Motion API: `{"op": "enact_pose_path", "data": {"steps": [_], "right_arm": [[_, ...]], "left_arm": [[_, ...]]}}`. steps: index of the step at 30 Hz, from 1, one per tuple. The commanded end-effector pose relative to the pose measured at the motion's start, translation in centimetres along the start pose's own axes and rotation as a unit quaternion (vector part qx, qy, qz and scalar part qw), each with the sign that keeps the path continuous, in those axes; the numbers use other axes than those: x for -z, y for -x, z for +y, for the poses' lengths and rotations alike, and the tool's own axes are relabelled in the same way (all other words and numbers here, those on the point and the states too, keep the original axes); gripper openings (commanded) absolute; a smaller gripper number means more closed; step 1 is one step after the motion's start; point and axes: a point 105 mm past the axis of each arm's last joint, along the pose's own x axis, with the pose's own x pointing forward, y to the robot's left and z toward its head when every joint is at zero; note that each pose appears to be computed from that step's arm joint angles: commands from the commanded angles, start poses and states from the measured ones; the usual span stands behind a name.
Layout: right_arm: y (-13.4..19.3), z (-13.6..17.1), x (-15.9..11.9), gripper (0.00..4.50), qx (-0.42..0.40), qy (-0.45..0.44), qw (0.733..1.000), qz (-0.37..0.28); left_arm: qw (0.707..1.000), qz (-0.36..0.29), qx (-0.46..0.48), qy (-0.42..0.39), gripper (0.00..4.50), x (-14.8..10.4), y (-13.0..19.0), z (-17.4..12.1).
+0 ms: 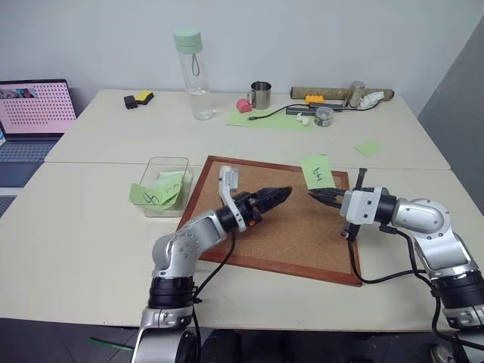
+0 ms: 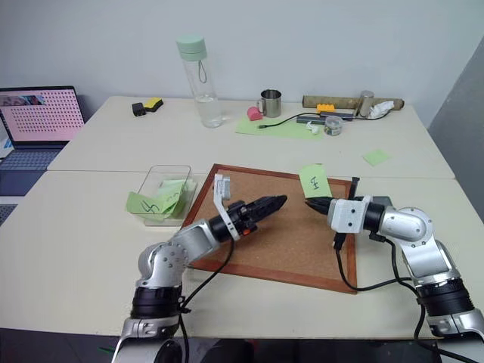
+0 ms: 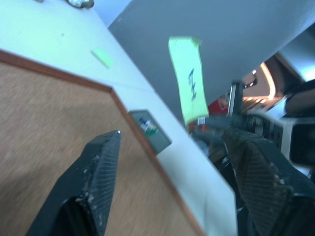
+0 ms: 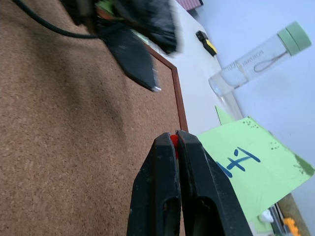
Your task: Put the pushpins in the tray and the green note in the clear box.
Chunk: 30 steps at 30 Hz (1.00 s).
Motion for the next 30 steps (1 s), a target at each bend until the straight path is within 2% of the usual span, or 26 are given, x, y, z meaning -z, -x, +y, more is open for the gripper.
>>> {"op": "enact_pose_path", "data": {"steps": [1, 10, 13, 17, 25, 30], "right_arm": [[-0.3, -0.4, -1.8, 0.0, -0.006, 0.036, 0.999, -0.028], [-1.0, -0.2, -2.9, 0.0, -0.016, 0.044, 0.998, -0.043], [-1.0, -0.2, -3.0, 0.0, -0.017, 0.043, 0.998, -0.046], [-1.1, -0.2, -3.2, 0.0, -0.016, 0.041, 0.998, -0.048], [-1.3, -0.1, -3.2, 0.0, -0.016, 0.038, 0.998, -0.05], [-1.2, -0.4, -3.4, 0.0, -0.007, 0.033, 0.998, -0.057]], "left_arm": [[0.999, -0.016, 0.043, 0.008, 3.49, -1.2, -1.5, -1.7], [0.998, 0.019, 0.059, 0.002, 3.49, 0.2, -3.5, -1.9], [0.998, 0.018, 0.054, -0.002, 3.08, 0.2, -3.8, -1.6], [0.998, 0.008, 0.059, -0.001, 2.2, -0.1, -3.9, -1.6], [0.998, 0.002, 0.056, -0.006, 0.86, 0.0, -3.8, -1.5], [0.999, 0.009, 0.024, -0.024, 0.0, 0.5, -3.7, -0.4]]}}
